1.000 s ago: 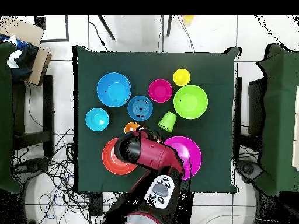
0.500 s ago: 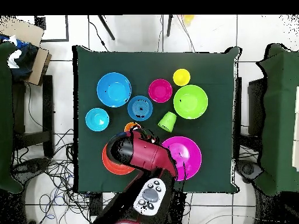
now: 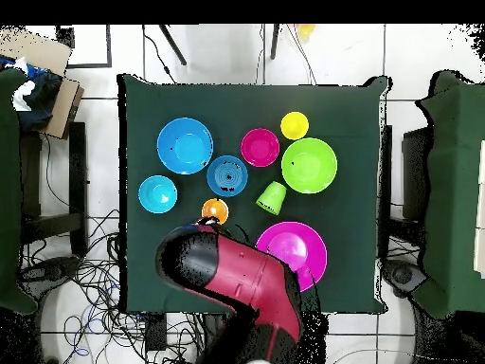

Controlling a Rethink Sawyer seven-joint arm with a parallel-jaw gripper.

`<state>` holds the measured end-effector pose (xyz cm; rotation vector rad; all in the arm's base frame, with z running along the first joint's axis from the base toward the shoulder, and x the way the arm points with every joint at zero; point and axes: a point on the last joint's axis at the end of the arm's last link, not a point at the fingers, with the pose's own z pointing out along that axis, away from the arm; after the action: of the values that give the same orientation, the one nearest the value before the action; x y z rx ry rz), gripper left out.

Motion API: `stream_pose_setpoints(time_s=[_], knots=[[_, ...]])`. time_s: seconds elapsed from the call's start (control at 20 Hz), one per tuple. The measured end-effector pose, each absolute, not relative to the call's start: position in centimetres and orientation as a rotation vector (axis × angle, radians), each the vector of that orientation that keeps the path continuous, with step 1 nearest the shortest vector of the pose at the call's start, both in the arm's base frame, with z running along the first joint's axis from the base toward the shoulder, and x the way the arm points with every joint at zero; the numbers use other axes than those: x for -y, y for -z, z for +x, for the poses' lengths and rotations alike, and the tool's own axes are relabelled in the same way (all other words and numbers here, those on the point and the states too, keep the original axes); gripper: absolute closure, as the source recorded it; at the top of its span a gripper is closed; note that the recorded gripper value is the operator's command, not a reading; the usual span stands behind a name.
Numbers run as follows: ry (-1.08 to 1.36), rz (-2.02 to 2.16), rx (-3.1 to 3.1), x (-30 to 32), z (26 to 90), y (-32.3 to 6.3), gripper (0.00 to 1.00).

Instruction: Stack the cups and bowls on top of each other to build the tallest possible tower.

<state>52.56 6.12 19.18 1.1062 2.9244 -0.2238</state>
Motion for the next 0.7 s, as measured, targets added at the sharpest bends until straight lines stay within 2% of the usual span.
stream_pose_setpoints(time_s=[0.35,0.7], knots=[[0.120,1.139,-2.930,-6.2,50.5,-26.3,0.00],[0.083,1.189,-2.891,-4.1,50.2,-27.7,0.00]])
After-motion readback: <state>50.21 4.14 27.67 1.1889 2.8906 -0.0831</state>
